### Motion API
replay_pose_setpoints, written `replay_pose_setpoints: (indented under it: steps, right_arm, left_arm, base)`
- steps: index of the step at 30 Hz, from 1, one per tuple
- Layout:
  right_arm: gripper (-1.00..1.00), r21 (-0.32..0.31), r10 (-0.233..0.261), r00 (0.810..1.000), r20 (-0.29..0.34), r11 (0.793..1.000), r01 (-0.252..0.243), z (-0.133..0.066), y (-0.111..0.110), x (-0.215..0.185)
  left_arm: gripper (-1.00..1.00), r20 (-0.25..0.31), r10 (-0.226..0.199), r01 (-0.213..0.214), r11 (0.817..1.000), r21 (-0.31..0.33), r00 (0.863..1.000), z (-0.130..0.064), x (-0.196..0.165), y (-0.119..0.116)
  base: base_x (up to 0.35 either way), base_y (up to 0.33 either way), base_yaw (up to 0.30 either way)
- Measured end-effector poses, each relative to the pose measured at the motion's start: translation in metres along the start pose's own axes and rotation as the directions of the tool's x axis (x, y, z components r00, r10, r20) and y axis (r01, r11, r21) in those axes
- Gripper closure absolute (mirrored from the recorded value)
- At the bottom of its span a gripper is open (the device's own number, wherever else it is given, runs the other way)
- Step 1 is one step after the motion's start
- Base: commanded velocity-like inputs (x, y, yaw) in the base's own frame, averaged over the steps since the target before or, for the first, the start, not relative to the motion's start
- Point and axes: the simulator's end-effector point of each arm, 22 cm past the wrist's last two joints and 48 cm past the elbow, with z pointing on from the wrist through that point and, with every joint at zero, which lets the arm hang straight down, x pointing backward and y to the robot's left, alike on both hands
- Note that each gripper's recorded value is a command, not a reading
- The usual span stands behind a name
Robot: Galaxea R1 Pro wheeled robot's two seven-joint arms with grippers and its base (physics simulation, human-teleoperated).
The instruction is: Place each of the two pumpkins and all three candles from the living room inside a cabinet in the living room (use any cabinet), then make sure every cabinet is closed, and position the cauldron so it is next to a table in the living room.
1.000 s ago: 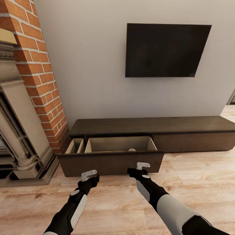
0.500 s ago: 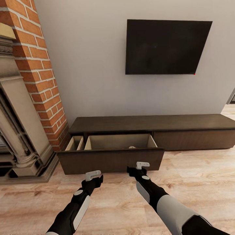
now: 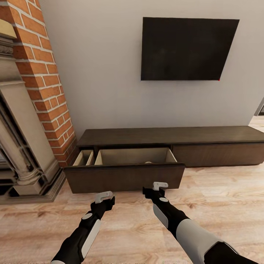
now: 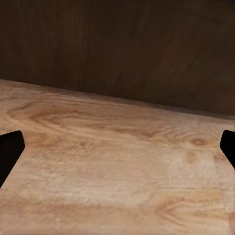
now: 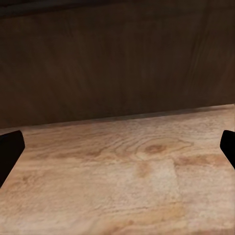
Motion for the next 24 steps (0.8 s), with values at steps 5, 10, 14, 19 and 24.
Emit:
replay_pose_setpoints:
  steps: [5,10,14,19,24]
  right_arm:
    - [-1.00,0.001,0.000,1.000,0.000,1.000,0.000,0.004,-0.002,0.011]
    - [-1.00,0.001,-0.001,1.000,0.001,1.000,0.001,0.006,-0.003,0.017]
    - [-1.00,0.000,-0.001,1.000,-0.003,1.000,0.001,0.006,-0.002,0.018]
    - [-1.00,-0.012,-0.031,1.000,0.002,0.999,0.031,0.005,0.008,0.019]
    - [-1.00,-0.011,-0.041,0.999,0.003,0.999,0.041,0.005,0.006,0.019]
  left_arm:
    - [-1.00,0.002,-0.003,0.003,0.999,-0.032,1.000,0.004,0.009,0.012]
    - [-1.00,0.008,-0.013,0.014,0.995,-0.103,1.000,0.005,0.015,0.030]
    - [-1.00,0.012,-0.022,0.024,0.990,-0.137,1.000,0.004,0.014,0.035]
    - [-1.00,0.005,-0.022,0.022,0.989,-0.145,1.000,0.004,0.016,0.037]
    - [-1.00,0.001,-0.020,0.020,0.989,-0.147,1.000,0.004,0.017,0.037]
  base:
    - [0.000,0.000,0.000]
    - [0.000,0.000,0.000]
    - [0.000,0.000,0.000]
    - [0.096,0.000,0.000]
    - [0.233,0.000,0.000]
